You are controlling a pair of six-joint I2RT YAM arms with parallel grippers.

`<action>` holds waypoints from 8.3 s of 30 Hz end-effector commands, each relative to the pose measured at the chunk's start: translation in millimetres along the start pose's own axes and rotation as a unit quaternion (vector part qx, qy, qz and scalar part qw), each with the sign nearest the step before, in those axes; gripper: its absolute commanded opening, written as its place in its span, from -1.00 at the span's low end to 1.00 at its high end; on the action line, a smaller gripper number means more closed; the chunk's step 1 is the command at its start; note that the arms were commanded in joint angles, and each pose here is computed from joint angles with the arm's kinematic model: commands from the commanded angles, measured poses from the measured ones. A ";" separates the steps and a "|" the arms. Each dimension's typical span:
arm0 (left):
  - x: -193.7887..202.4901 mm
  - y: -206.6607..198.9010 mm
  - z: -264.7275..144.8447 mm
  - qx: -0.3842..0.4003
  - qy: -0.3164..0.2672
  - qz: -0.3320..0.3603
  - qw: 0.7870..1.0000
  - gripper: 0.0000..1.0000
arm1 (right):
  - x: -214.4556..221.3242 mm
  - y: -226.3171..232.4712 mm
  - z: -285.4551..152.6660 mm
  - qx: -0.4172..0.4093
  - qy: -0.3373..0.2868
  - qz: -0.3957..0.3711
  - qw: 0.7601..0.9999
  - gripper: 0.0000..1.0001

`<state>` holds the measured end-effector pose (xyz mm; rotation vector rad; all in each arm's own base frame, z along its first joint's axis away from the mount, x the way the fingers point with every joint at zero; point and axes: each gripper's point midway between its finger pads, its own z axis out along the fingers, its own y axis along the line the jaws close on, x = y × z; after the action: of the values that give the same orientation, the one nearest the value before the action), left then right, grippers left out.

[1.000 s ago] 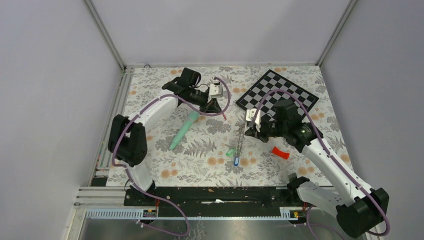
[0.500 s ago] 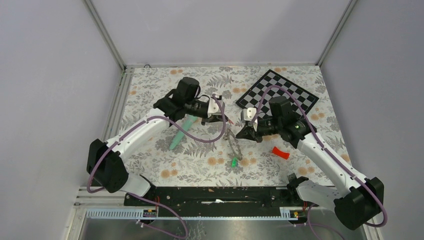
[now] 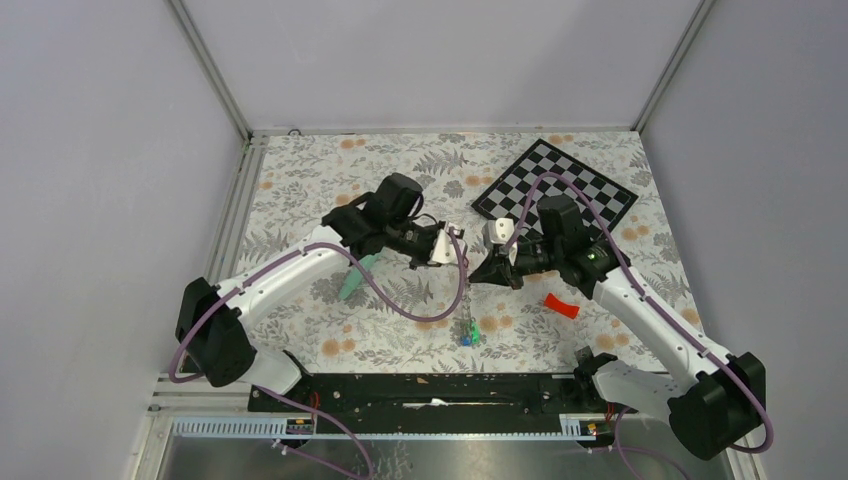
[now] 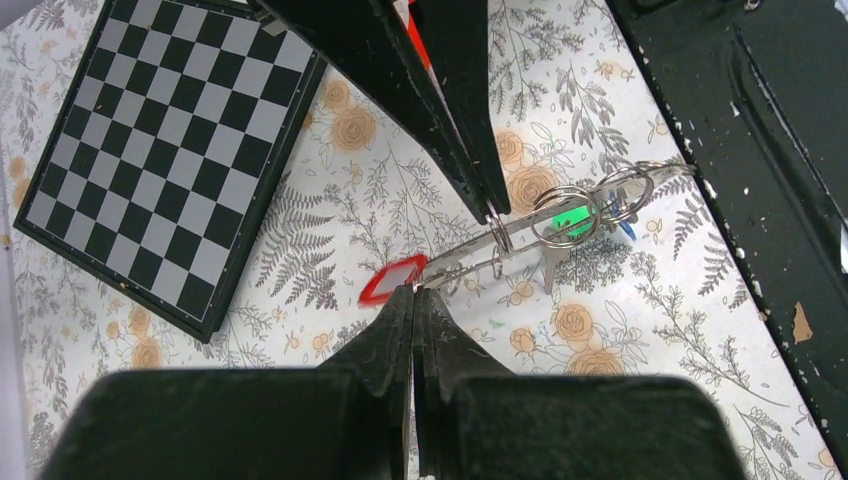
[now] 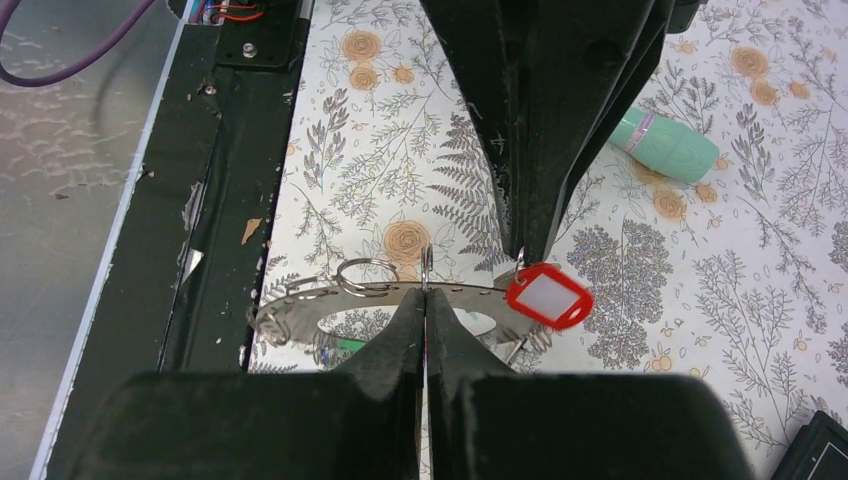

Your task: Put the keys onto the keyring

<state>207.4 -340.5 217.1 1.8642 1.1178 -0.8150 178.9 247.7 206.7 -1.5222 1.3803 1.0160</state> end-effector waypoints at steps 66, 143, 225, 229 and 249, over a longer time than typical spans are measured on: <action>-11.9 -17.9 1.9 0.010 0.087 0.122 0.989 -1.00 | 5.5 -7.1 17.3 -0.016 -0.018 0.044 0.999 -1.00; 8.5 -43.4 -8.1 0.050 0.110 0.168 0.978 -1.00 | 8.1 -25.6 12.8 0.017 -0.018 0.083 0.996 -1.00; 3.7 13.4 10.4 -0.059 0.057 0.058 0.995 -1.00 | 33.7 -14.7 1.4 0.049 0.079 -0.171 0.981 -1.00; 14.8 21.8 5.2 -0.087 0.085 0.076 0.990 -1.00 | 33.7 -14.1 3.0 0.045 0.075 -0.165 0.982 -1.00; 27.5 -12.1 11.7 -0.034 0.060 0.133 0.989 -1.00 | 28.1 -12.2 9.6 0.029 0.040 -0.111 0.993 -1.00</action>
<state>209.2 -337.1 172.3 1.9772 1.0404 -0.5227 190.5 238.3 157.0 -1.6869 1.3283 0.7311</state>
